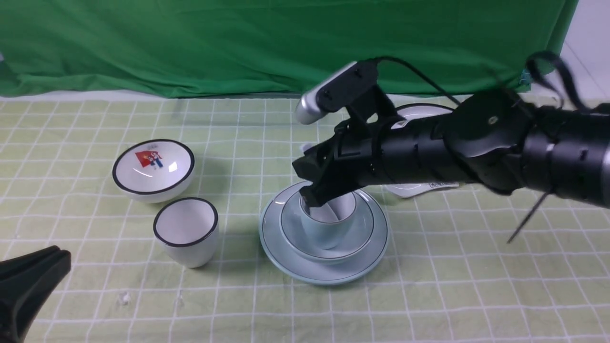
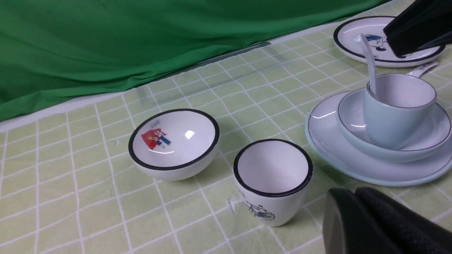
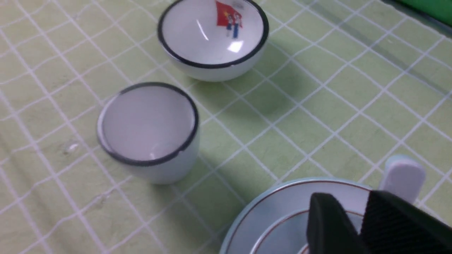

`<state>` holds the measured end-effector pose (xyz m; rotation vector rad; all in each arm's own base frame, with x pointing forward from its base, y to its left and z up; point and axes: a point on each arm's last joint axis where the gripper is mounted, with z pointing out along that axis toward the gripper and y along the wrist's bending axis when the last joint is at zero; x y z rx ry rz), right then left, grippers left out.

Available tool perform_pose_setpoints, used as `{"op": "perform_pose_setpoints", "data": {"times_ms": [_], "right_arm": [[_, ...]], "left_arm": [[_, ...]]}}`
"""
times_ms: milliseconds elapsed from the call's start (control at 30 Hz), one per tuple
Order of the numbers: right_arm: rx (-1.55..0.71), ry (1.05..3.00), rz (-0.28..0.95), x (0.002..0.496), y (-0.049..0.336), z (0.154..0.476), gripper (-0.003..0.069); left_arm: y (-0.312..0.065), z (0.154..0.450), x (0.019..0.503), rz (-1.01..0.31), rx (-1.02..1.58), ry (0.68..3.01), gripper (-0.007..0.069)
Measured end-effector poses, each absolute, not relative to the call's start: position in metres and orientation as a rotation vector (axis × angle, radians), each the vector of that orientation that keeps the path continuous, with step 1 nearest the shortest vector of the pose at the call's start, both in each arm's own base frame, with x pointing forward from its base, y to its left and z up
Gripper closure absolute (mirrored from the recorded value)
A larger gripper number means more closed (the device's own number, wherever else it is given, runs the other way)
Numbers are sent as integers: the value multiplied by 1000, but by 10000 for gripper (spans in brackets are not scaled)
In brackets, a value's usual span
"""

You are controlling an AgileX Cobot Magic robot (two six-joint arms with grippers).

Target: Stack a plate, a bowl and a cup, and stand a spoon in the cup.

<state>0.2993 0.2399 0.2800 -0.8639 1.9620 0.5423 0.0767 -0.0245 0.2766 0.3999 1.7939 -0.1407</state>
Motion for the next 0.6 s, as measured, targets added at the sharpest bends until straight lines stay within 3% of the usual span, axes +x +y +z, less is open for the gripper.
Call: {"op": "perform_pose_setpoints", "data": {"times_ms": [133,267,400,500,600], "right_arm": [[-921,2026,567,270,223,313,587],[-1031,2176,463,241,198,329,642],[-1151,2430,172,196,146,347,646],[-1107,2406,116,170,122,361,646],[-1040,2269,139,139,98,371,646]], "left_arm": [[-25,276,77,-153,393,1797,655],[-25,276,77,-152,394,1797,654],[-24,277,77,-142,399,1794,654],[-24,277,77,-141,400,1793,654],[-24,277,77,-141,400,1793,654]]}}
